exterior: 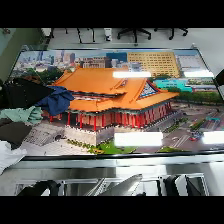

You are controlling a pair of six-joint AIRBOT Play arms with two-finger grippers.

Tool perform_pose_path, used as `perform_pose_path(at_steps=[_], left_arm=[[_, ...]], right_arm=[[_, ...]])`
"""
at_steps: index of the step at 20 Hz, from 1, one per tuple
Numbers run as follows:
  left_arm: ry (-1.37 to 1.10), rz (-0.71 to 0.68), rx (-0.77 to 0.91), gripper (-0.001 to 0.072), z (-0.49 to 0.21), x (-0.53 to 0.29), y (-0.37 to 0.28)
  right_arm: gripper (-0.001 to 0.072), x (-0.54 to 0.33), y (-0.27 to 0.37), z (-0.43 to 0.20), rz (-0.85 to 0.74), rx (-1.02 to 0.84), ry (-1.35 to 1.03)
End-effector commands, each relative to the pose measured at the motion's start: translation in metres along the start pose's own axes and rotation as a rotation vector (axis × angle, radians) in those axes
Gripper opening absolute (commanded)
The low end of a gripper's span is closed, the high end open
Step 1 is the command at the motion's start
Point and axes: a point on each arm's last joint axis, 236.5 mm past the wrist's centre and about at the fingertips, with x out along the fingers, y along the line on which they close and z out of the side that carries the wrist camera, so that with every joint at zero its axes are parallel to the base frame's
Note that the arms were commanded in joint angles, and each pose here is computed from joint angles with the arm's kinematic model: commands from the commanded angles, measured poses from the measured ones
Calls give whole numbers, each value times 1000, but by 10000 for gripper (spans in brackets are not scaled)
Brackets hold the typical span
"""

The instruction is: Fold the shirts.

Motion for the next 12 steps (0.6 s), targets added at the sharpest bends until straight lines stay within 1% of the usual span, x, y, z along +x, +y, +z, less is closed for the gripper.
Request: perform_pose_path(at_steps=[1, 10, 12], left_arm=[[5, -1, -3, 23, 0, 1, 1], [52, -1, -47, 23, 2, 22, 19], [50, -3, -73, 26, 9, 35, 29]], right_arm=[[20, 0, 0, 0, -1, 0, 0], [20, 0, 0, 0, -1, -10, -1], [20, 2, -10, 1, -27, -170, 7]])
